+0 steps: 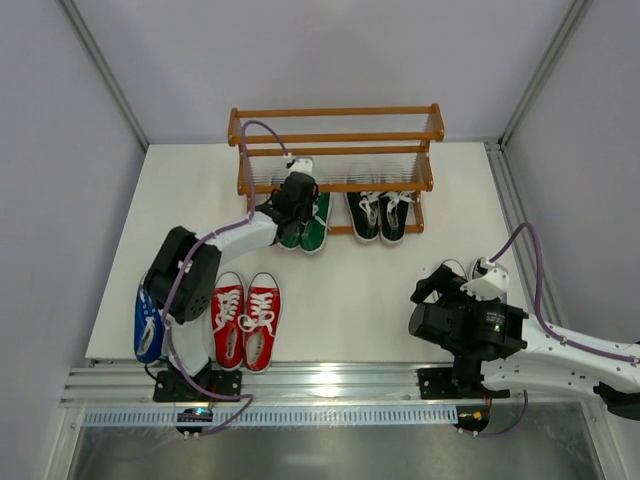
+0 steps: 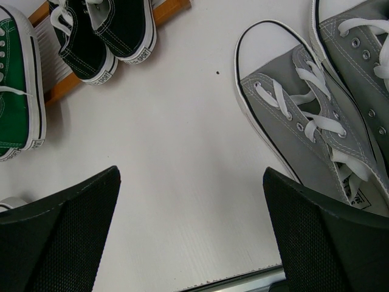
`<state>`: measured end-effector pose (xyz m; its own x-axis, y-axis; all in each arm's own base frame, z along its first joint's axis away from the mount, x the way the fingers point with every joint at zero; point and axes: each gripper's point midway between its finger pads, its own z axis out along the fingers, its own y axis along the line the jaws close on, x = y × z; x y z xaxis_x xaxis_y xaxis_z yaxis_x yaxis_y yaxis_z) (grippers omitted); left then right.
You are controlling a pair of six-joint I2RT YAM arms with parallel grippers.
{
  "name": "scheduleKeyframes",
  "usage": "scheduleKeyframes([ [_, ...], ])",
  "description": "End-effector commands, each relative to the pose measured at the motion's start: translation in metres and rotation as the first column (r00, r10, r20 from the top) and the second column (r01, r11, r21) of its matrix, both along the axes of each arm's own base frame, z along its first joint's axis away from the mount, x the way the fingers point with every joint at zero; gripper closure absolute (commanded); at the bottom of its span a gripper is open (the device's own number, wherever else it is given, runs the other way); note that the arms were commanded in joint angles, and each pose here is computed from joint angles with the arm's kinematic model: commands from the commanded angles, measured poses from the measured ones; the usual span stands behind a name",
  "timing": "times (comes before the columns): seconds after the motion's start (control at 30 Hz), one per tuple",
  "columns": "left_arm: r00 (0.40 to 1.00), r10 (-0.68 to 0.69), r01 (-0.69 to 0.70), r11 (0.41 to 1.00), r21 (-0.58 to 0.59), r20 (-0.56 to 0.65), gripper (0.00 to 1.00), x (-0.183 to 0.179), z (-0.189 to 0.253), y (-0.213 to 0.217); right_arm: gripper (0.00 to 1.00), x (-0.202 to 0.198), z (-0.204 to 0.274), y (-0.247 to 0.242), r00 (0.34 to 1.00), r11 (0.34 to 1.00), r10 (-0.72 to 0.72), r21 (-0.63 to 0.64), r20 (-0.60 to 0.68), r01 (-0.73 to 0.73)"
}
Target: Place and organize the shoes onto the shoe shelf
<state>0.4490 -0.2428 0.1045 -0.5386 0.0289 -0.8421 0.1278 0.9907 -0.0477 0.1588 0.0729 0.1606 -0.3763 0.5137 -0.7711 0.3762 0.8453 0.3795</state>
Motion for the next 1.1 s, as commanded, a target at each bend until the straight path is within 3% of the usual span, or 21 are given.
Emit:
scheduleKeyframes([
  [0.0,0.953,0.047,-0.007,0.991,-0.135,0.299,1.00,0.045,0.104,-0.014,0.00,-0.001,0.001,-0.016,1.000,0.997,-0.016,-0.077,0.008,0.016],
  [0.3,0.926,0.070,-0.038,0.995,-0.093,0.370,1.00,0.061,0.113,-0.008,0.00,-0.001,0.000,-0.015,1.000,0.996,-0.017,-0.084,0.005,0.017],
  [0.43,0.888,0.096,-0.055,0.993,-0.103,0.450,1.00,0.068,0.113,-0.004,0.00,0.000,-0.002,-0.014,1.000,0.996,-0.015,-0.087,0.005,0.015],
  [0.7,0.903,0.119,-0.116,0.993,-0.031,0.412,0.97,0.085,0.081,0.008,0.00,0.000,-0.006,-0.012,1.000,0.996,-0.012,-0.086,-0.001,0.012],
  [0.73,0.911,0.123,-0.123,0.992,-0.026,0.394,0.94,0.087,0.073,0.011,0.00,0.000,-0.006,-0.012,1.000,0.996,-0.011,-0.090,-0.002,0.011],
  [0.8,0.917,0.120,-0.115,0.993,-0.034,0.380,0.74,0.088,0.068,0.011,0.00,0.000,-0.007,-0.012,1.000,0.996,-0.011,-0.088,-0.003,0.010],
  [0.83,0.919,0.125,-0.120,0.992,-0.038,0.375,0.62,0.088,0.066,0.013,0.00,0.000,-0.009,-0.012,1.000,0.995,-0.009,-0.095,-0.006,0.008],
  [0.87,0.919,0.125,-0.120,0.992,-0.038,0.374,0.44,0.087,0.065,0.014,0.00,0.000,-0.009,-0.011,1.000,0.996,-0.009,-0.092,-0.005,0.008],
  [0.9,0.921,0.126,-0.123,0.992,-0.033,0.370,0.37,0.085,0.062,0.015,0.00,0.000,-0.009,-0.011,1.000,0.996,-0.009,-0.093,-0.007,0.008],
  [0.97,0.917,0.139,-0.134,0.990,-0.038,0.373,0.23,0.084,0.066,0.018,0.00,0.000,-0.010,-0.010,1.000,0.995,-0.008,-0.097,-0.009,0.007],
  [1.07,0.920,0.146,-0.148,0.989,-0.025,0.364,0.17,0.082,0.066,0.023,0.00,0.000,-0.010,-0.009,1.000,0.995,-0.005,-0.101,-0.008,0.004],
])
